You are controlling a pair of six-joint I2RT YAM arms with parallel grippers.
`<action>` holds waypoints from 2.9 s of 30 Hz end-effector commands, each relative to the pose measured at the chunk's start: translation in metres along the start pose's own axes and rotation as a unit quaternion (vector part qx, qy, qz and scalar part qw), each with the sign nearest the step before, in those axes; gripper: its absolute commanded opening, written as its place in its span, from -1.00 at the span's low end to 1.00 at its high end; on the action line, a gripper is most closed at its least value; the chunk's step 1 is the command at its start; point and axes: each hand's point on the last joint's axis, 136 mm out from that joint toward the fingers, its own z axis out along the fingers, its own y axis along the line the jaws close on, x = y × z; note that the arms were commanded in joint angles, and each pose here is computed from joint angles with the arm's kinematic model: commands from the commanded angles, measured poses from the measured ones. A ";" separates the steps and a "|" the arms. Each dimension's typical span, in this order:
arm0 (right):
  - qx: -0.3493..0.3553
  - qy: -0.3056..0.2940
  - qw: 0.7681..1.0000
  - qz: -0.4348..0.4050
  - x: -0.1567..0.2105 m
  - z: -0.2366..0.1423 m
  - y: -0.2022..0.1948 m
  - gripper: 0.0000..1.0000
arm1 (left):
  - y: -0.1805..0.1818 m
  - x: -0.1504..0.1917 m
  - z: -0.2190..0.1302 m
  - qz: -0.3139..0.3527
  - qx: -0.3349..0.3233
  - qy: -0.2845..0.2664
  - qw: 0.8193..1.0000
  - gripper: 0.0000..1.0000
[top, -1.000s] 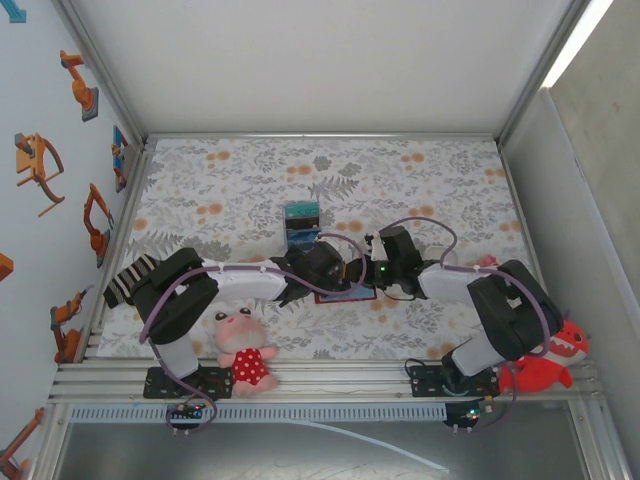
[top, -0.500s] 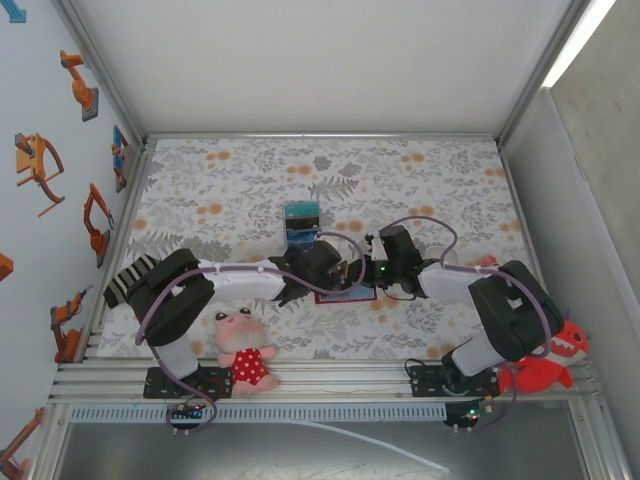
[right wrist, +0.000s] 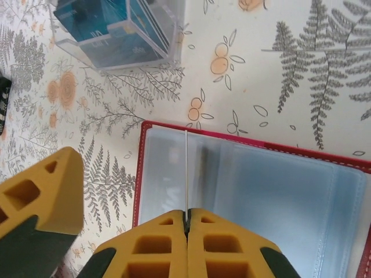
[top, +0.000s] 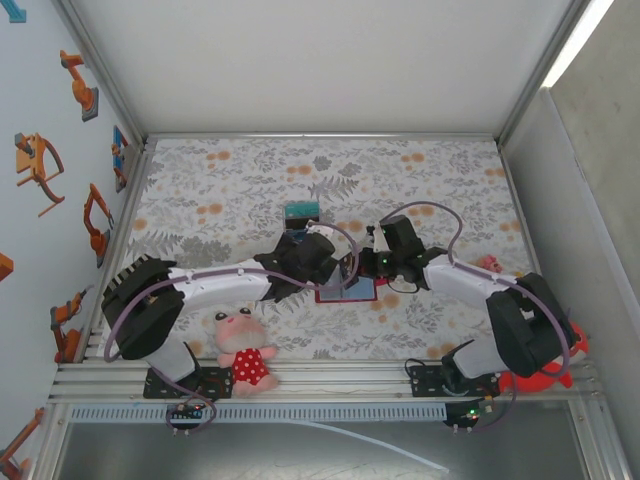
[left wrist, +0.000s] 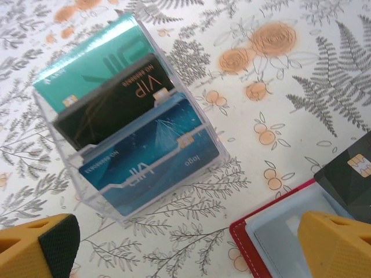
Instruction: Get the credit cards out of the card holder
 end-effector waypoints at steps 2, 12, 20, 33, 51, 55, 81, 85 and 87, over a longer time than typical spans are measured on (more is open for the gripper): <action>0.012 -0.024 0.999 -0.035 -0.017 -0.014 0.009 -0.93 | 0.025 -0.013 -0.010 -0.035 -0.024 -0.027 0.999 0.94; -0.034 -0.071 0.993 -0.092 -0.044 -0.028 0.042 -0.97 | 0.055 -0.027 -0.023 -0.120 0.004 -0.072 0.990 0.94; -0.099 -0.062 0.977 -0.181 -0.043 -0.039 0.083 -0.97 | 0.052 -0.044 -0.043 -0.100 0.083 -0.120 0.984 0.94; -0.213 -0.018 0.932 -0.293 -0.018 -0.064 0.135 -0.96 | 0.036 -0.058 -0.090 -0.077 0.327 -0.141 0.931 0.96; -0.264 0.019 0.900 -0.345 0.000 -0.081 0.154 -0.95 | -0.015 -0.050 -0.108 -0.010 0.496 -0.082 0.864 -0.16; -0.260 0.015 0.900 -0.349 -0.001 -0.081 0.154 -0.95 | -0.019 -0.047 -0.113 -0.010 0.514 -0.078 0.854 -0.76; -0.286 -0.211 0.904 -0.239 -0.042 -0.118 0.161 0.24 | 0.040 -0.103 -0.167 -0.189 0.439 -0.282 0.832 -1.00; -0.326 -0.204 0.889 -0.250 -0.038 -0.121 0.174 0.19 | 0.040 -0.107 -0.170 -0.205 0.453 -0.287 0.819 -1.00; -0.334 -0.201 0.885 -0.255 -0.038 -0.122 0.177 0.16 | 0.039 -0.108 -0.172 -0.211 0.459 -0.292 0.812 -1.00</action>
